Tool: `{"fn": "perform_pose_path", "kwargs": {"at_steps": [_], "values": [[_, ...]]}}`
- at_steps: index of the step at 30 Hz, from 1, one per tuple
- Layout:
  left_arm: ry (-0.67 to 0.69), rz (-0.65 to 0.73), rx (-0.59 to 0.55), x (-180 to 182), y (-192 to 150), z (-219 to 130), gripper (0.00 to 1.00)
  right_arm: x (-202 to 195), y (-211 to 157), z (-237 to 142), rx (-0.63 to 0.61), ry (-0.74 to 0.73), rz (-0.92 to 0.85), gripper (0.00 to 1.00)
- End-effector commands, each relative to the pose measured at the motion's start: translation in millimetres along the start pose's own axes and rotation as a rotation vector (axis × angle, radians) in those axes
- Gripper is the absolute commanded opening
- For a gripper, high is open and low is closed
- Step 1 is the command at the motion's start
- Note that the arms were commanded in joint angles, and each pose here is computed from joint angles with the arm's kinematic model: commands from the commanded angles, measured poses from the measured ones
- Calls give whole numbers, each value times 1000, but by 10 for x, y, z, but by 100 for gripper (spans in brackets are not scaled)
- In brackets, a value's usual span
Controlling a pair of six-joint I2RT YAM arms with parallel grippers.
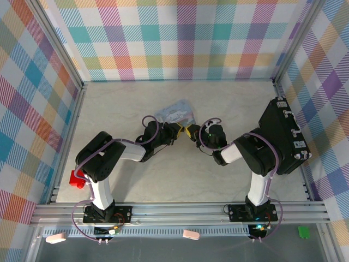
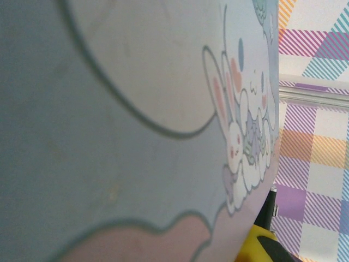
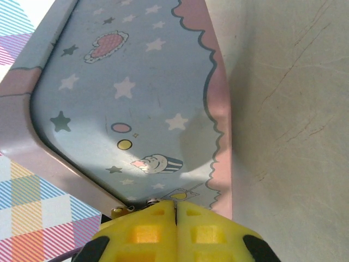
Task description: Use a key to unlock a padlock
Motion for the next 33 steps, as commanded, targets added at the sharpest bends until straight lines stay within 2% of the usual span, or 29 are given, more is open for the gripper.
{"fn": "perform_pose_path", "kwargs": {"at_steps": [1, 4, 9, 12, 14, 18, 25, 31, 33], "values": [[-237, 68, 165, -527, -204, 62, 0, 126, -476, 88, 285, -35, -94, 0], [-207, 73, 164, -487, -203, 57, 0, 135, -473, 84, 286, -43, -105, 1], [-120, 60, 151, -283, -97, -15, 0, 146, -336, -38, 274, -122, -183, 34], [-50, 70, 138, -137, 3, -97, 0, 161, -243, -171, 284, -181, -276, 46], [6, 94, 143, -76, 57, -146, 0, 145, -205, -310, 264, -235, -359, 51], [66, 134, 192, -14, 152, -198, 0, 253, -251, -566, 246, -307, -627, 52], [158, 205, 309, 47, 241, -294, 0, 251, -452, -870, 246, -194, -1221, 52], [254, 281, 357, 11, 231, -417, 0, 31, -846, -732, 227, -125, -1691, 55], [261, 284, 368, 9, 225, -435, 0, -34, -890, -655, 178, -90, -1779, 55]]}}
Point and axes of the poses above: each hand's point on the last joint's axis, 136 mm out from that joint toward the fingers, its own z axis out along the fingers, its own x axis along the line the jaws close on, y = z × x, the point moved 10 cm from there along -z, back along the fingers, and after that the axes turned 14 degrees about z, right-handed, at the moved point
